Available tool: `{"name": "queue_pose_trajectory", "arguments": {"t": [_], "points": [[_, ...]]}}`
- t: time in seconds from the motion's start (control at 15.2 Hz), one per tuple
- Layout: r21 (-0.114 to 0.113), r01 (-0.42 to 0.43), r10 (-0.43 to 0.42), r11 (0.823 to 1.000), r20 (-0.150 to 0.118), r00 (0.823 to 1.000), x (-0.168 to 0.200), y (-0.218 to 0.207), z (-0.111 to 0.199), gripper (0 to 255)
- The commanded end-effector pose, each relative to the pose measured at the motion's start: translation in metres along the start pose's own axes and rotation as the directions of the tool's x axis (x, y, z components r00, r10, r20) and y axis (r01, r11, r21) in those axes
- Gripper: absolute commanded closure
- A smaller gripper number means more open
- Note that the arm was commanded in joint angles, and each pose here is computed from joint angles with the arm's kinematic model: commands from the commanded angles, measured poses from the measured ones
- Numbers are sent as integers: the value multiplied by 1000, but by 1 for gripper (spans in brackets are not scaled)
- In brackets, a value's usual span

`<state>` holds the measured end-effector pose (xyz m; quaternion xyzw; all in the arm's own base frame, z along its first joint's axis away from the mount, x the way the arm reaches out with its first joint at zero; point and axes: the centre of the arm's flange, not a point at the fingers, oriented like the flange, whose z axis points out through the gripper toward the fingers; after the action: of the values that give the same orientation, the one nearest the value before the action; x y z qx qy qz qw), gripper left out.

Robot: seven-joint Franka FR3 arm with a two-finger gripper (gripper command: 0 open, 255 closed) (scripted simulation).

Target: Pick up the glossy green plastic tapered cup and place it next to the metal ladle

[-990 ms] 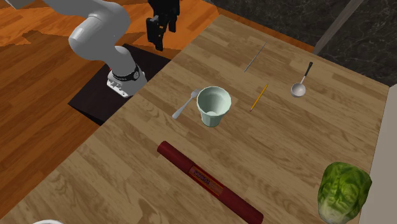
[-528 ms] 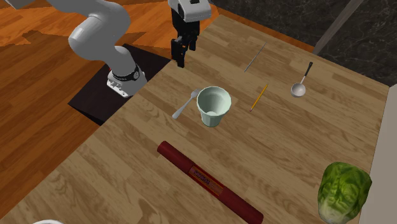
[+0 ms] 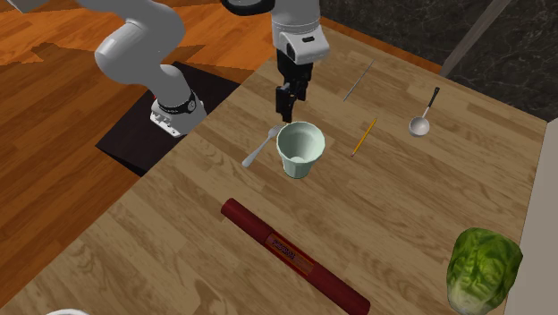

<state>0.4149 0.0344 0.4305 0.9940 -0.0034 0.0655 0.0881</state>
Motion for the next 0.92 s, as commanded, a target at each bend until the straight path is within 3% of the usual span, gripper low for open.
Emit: {"name": "queue_pose_trajectory", "arguments": {"t": [0.0,0.13,0.59,0.86], "points": [[-18,-14,13,1000,-37,999,19,-3,16,0],[-31,-24,22,999,-60,998,31,-5,27,0],[-31,-24,22,999,-60,998,33,-4,67,0],[-31,-24,22,999,-60,998,33,-4,67,0]]}}
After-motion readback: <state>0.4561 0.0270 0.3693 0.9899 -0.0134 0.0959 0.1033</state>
